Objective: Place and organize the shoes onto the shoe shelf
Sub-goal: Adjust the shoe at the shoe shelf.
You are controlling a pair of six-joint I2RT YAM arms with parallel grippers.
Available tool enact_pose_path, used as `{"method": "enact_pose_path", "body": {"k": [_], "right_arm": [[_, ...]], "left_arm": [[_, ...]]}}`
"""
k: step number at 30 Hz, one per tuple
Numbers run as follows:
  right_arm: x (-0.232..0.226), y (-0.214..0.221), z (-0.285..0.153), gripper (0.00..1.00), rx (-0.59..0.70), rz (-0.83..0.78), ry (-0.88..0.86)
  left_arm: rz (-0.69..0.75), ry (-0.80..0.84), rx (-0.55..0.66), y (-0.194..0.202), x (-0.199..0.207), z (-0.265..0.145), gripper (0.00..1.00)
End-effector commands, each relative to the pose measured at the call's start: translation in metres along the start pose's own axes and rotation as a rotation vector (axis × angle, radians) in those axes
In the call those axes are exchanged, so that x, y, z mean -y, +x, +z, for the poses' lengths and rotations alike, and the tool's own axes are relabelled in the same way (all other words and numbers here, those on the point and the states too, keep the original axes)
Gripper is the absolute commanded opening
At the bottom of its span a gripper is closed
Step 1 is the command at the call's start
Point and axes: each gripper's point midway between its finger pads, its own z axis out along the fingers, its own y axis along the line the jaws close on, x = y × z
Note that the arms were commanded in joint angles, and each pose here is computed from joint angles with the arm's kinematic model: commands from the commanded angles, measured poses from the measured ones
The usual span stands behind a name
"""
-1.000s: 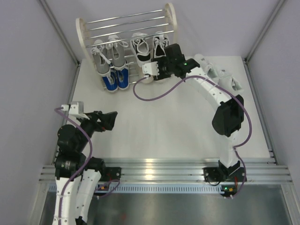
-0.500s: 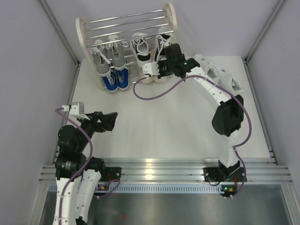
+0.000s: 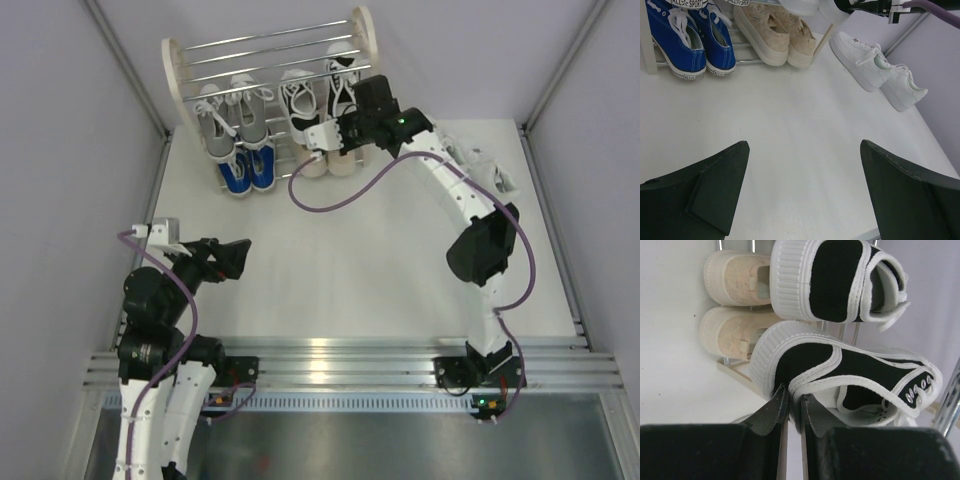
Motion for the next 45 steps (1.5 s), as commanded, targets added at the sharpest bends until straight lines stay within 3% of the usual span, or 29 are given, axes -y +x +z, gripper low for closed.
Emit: {"method": "enact_pose_path", "body": {"k": [1,10,19,32,45], "right_arm": [[0.062,-0.001,-0.033,0.00,-0.031,-0.163,0.158],[0.068,0.024,-0.031,0.00,-0.137,-0.255,0.162],[0.075,0.019,-0.015,0.00,-0.110,-0.353,0.168],[0.077,0.025,0.003,0.00,-0.107,-0.284,0.197],[0.062,0.011,0.004,0.00,-0.013,-0.272,0.154]], "left_arm": [[0.023,0.012,0.025,-0.004,0.002,-0.001,0.98],[0.026,0.016,0.028,-0.003,0.002,-0.001,0.98],[0.029,0.016,0.030,-0.004,0.002,-0.001,0.98],[0.025,0.019,0.025,-0.003,0.002,-0.001,0.98],[0.020,0.021,0.023,-0.001,0.002,0.000,0.98]]}}
